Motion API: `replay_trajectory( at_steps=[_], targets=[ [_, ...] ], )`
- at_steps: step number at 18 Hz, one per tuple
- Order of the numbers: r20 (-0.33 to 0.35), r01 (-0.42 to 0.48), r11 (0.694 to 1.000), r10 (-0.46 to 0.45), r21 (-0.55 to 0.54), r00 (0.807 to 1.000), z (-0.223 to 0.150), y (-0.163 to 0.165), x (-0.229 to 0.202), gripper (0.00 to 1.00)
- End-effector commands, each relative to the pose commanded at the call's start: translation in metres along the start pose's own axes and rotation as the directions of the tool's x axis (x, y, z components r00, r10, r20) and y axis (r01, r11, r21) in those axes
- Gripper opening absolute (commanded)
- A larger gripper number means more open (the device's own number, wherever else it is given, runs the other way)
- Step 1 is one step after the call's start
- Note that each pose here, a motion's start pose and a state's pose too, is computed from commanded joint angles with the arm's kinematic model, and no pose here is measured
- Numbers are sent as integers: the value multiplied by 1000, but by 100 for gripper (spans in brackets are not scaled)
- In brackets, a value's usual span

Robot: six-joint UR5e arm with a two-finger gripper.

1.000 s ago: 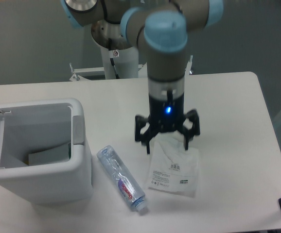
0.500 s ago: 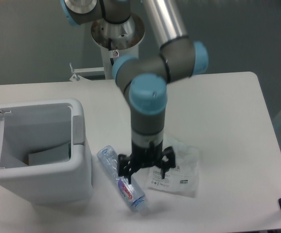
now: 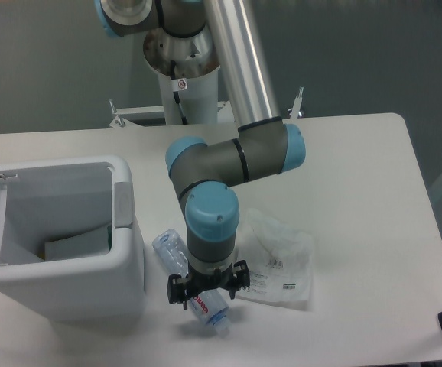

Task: Place the trash in the trash can
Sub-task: 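Close the gripper around the bottle's middle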

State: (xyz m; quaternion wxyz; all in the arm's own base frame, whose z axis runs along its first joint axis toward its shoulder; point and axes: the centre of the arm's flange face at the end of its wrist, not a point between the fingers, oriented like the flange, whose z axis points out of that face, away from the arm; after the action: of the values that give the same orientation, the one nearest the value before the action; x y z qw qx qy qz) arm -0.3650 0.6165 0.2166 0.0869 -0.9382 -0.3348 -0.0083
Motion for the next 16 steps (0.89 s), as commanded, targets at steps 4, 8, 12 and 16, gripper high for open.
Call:
replay_trajectory(
  at_steps=[4, 8, 12, 16],
  targets=[
    [30, 15, 1000, -15, -19, 999, 15, -1, -4, 100],
    [59, 18, 999, -16, -31, 998, 24, -1, -7, 100],
    [64, 19, 999, -17, -31, 998, 27, -4, -8, 100],
    [64, 14, 999, -11, -39, 998, 33, -3, -3, 100]
  ],
)
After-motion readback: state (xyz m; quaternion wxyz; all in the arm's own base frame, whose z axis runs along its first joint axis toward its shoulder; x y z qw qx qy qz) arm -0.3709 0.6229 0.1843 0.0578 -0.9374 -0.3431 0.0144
